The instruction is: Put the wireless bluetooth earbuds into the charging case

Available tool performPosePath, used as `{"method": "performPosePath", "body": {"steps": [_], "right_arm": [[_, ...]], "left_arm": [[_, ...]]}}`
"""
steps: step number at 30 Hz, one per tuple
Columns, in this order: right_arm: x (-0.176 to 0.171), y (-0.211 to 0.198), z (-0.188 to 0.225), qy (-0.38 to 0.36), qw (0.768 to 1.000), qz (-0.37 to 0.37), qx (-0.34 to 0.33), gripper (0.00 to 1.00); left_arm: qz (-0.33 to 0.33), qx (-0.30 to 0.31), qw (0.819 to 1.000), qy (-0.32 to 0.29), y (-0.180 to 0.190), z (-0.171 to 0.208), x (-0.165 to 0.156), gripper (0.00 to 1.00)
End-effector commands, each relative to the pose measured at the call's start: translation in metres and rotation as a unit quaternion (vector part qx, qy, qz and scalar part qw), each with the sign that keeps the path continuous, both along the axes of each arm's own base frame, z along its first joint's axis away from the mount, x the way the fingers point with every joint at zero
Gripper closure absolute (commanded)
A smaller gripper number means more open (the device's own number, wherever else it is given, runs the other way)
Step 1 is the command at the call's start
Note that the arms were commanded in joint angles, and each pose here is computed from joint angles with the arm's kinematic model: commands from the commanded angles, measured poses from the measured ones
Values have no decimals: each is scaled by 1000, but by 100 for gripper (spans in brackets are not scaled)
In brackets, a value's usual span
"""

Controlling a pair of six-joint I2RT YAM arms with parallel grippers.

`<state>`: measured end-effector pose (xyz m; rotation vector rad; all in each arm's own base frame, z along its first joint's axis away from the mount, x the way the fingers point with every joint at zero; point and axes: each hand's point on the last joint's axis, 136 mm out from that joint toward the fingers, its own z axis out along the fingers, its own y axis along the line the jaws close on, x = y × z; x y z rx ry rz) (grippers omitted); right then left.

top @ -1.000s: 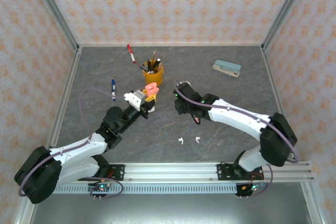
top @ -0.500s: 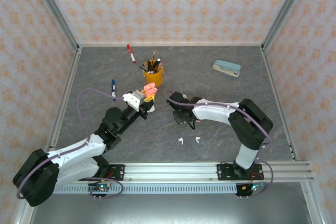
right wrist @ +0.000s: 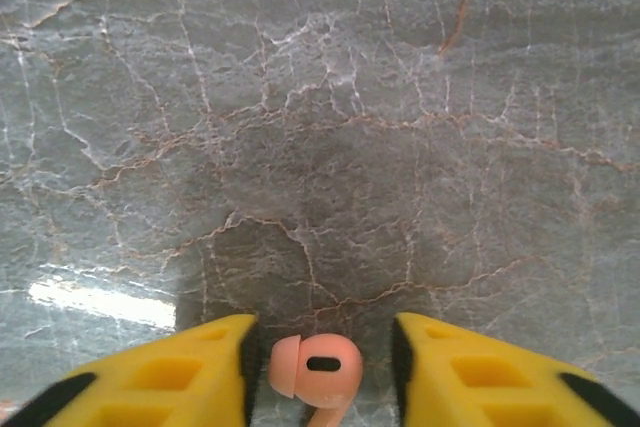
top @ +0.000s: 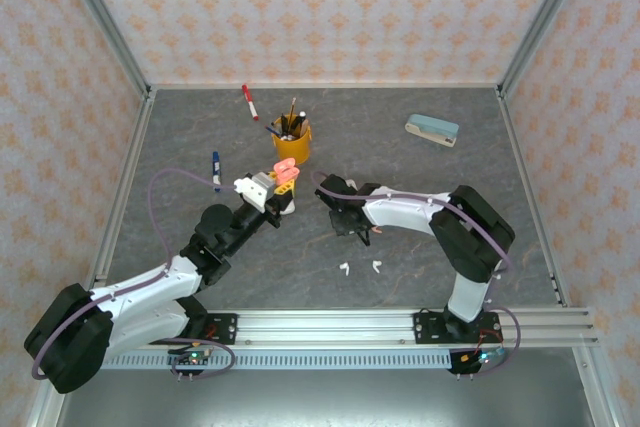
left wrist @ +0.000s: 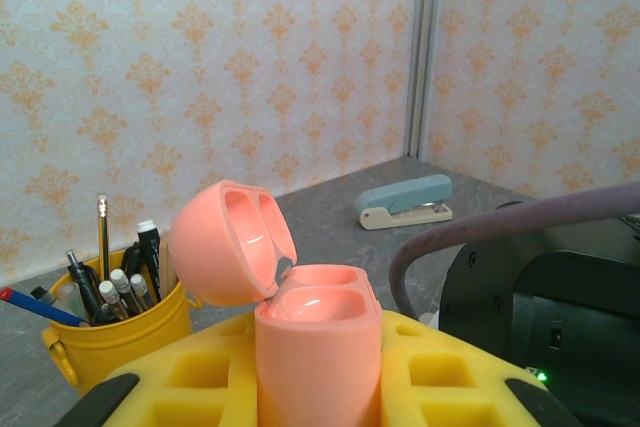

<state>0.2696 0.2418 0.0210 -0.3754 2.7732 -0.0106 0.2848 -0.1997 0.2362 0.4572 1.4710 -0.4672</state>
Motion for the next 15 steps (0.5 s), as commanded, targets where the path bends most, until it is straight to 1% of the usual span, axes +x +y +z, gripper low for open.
{"method": "performPosePath", "body": {"steps": [1, 5, 7, 10, 12, 15], "right_arm": [[8, -4, 7, -13, 1000, -9, -15, 53], [10, -2, 29, -30, 1000, -10, 1, 48], [11, -1, 48, -43, 999, -13, 19, 46], [12, 2, 77, -60, 997, -19, 48, 40], [12, 4, 95, -71, 995, -23, 70, 34], [12, 8, 118, -80, 991, -35, 104, 30]], "left_arm": [[3, 0, 1000, -4, 0, 0, 0, 100], [2, 0, 1000, -2, -1, -1, 0, 100], [0, 0, 1000, 1, -1, -1, 0, 100], [-1, -3, 1000, 7, -2, -1, 0, 100], [-2, -3, 1000, 13, -2, -1, 0, 100], [15, 2, 1000, 27, 1, -3, 5, 100]]}}
